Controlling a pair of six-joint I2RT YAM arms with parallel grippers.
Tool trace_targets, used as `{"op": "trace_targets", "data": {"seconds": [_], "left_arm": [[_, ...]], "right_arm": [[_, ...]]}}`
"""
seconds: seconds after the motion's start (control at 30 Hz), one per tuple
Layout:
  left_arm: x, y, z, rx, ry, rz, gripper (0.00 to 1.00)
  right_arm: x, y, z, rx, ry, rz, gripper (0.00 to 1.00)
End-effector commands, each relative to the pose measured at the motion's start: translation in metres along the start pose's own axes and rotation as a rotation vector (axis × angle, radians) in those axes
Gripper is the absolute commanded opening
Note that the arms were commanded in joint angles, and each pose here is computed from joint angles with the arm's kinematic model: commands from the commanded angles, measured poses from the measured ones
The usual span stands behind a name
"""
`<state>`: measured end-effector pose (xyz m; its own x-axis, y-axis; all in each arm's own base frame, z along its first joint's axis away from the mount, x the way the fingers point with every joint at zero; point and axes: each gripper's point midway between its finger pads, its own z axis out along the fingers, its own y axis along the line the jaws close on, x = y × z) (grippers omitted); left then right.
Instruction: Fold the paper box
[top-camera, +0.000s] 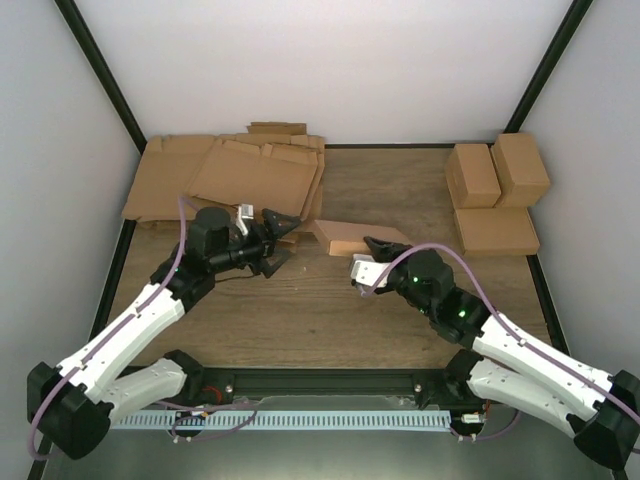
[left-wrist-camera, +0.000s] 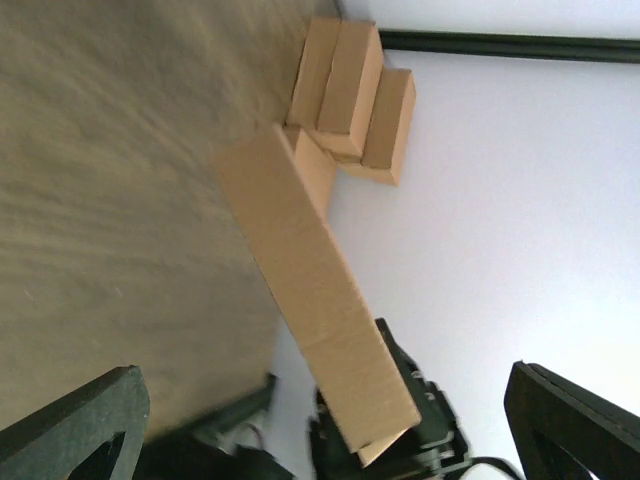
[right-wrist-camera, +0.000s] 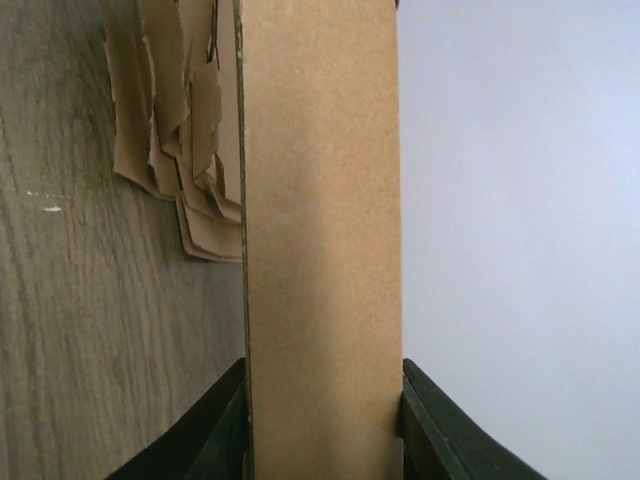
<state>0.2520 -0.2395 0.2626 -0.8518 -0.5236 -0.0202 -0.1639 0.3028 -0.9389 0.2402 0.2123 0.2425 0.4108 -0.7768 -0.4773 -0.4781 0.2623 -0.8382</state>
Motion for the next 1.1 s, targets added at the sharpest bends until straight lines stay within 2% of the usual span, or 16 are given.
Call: {"op": "trace_targets", "data": {"seconds": [0.0, 0.27, 0.33, 0.37, 0.43, 0.53, 0.83, 1.0, 1.07], "left_arm": [[0.026, -0.014, 0.013, 0.021, 0.188, -0.328, 1.0], [0.041, -0.022, 0.031, 0.027, 0.214, -0.357, 0.98], [0.041, -0.022, 0.031, 0.042, 0.208, -0.361, 0.89], [0.041, -0.022, 0.031, 0.051, 0.204, -0.362, 0.79], [0.04, -0.021, 0.031, 0.057, 0.195, -0.365, 0.65], [0.04, -0.019, 0.031, 0.057, 0.195, -0.361, 0.52], [0.044, -0.007, 0.033, 0.027, 0.21, -0.37, 0.48], [0.043, -0.007, 0.032, 0.028, 0.2, -0.366, 0.29], [0.041, -0.007, 0.031, 0.028, 0.188, -0.359, 0.26]], "right_arm": [[-0.024, -0.018, -0.002, 0.09, -0.067, -0.07, 0.27], [-0.043, -0.019, 0.005, 0.104, -0.107, -0.117, 0.27], [-0.045, -0.017, 0.007, 0.098, -0.105, -0.134, 0.27], [-0.046, -0.017, 0.008, 0.097, -0.104, -0.14, 0.28], [-0.047, -0.017, 0.009, 0.094, -0.105, -0.14, 0.28], [-0.049, -0.017, 0.007, 0.095, -0.114, -0.138, 0.29], [-0.051, -0.016, 0.004, 0.095, -0.118, -0.168, 0.31], [-0.053, -0.017, 0.004, 0.096, -0.123, -0.168, 0.36], [-0.054, -0.018, 0.002, 0.095, -0.128, -0.165, 0.42]]}}
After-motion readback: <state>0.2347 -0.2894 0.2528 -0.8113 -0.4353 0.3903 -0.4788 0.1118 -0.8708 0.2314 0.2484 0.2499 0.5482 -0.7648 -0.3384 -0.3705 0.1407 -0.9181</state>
